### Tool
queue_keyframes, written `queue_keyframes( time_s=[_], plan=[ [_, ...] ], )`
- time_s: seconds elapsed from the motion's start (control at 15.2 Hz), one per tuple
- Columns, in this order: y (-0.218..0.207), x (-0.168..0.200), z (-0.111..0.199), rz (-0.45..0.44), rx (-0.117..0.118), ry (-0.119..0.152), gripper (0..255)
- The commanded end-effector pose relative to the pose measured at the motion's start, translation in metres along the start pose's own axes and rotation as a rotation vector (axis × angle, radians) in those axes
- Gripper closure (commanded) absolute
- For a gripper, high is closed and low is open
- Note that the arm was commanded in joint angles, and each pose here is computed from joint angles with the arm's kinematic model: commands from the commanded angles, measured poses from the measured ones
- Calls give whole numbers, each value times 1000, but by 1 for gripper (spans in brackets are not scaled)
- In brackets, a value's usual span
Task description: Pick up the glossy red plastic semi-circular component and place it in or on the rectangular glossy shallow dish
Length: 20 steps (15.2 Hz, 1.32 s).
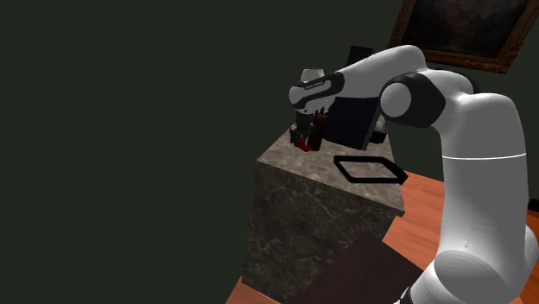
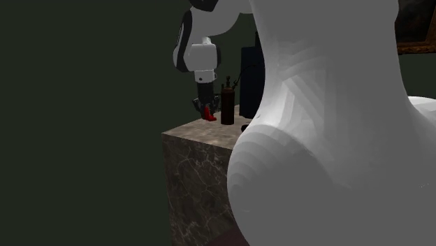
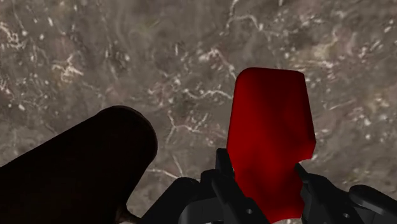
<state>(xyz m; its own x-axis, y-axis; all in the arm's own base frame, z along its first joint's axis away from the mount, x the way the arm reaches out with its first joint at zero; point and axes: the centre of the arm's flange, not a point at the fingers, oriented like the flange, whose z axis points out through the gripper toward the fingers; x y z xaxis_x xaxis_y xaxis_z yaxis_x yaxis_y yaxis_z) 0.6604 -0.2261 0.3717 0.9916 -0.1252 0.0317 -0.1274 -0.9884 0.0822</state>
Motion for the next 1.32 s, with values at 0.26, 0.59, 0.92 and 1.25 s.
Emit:
queue_keyframes(
  time_s=[0.26, 0.59, 0.92, 1.25],
  plan=[
    [2, 1, -31, 0, 0, 0, 255],
    [4, 2, -57, 0, 0, 0, 255],
    [14, -7, -76, 0, 0, 0, 255],
    [57, -58, -73, 0, 0, 0, 255]
  ],
)
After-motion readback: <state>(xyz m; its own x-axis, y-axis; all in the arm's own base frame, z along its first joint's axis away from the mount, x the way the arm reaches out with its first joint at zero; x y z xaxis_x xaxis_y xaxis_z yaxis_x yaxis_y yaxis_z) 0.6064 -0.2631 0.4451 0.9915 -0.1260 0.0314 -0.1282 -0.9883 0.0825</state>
